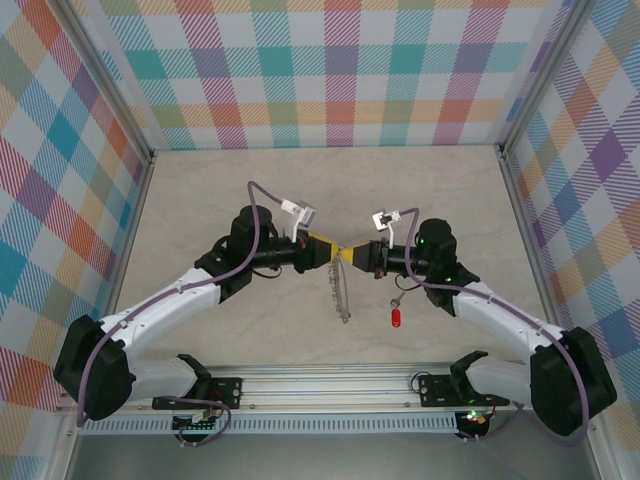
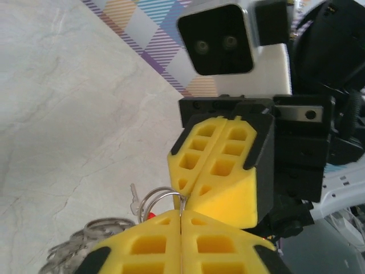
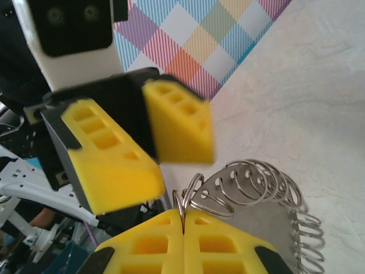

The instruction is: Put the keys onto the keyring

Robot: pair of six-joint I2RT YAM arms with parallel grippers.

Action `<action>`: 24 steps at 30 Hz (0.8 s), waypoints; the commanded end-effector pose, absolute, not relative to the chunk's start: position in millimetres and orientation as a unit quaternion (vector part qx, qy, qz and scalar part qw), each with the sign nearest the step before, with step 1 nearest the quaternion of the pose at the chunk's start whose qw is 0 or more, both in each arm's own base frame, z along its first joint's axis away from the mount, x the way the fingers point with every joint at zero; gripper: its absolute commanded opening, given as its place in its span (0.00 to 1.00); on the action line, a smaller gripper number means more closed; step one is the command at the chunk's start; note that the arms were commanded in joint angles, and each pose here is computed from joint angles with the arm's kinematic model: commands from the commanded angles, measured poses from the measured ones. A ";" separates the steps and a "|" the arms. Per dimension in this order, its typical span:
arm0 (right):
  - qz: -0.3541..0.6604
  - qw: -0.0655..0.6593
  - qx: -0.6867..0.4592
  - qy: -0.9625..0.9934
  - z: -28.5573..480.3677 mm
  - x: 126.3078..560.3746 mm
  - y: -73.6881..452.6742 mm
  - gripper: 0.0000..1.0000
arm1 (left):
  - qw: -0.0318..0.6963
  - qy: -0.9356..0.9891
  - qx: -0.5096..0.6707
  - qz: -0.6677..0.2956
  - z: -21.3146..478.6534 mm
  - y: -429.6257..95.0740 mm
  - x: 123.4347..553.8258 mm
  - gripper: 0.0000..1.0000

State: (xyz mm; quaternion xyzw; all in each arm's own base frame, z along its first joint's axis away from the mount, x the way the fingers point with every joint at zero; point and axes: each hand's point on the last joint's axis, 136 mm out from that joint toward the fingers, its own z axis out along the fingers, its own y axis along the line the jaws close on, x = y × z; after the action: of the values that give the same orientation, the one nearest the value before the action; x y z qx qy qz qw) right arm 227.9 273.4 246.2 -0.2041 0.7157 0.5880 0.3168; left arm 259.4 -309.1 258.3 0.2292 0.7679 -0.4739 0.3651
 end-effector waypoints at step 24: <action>0.577 0.349 -0.225 0.704 279.9 250.5 285.5 0.00 | 0.406 0.766 -0.135 -0.480 380.5 -266.1 330.0 1.00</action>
State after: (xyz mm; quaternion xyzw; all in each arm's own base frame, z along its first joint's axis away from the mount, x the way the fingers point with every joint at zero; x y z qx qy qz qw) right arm 247.7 281.8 259.7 -0.2111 0.7229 0.5706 0.3275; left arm 323.8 -266.7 368.0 -0.0741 0.7723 -0.4655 0.4260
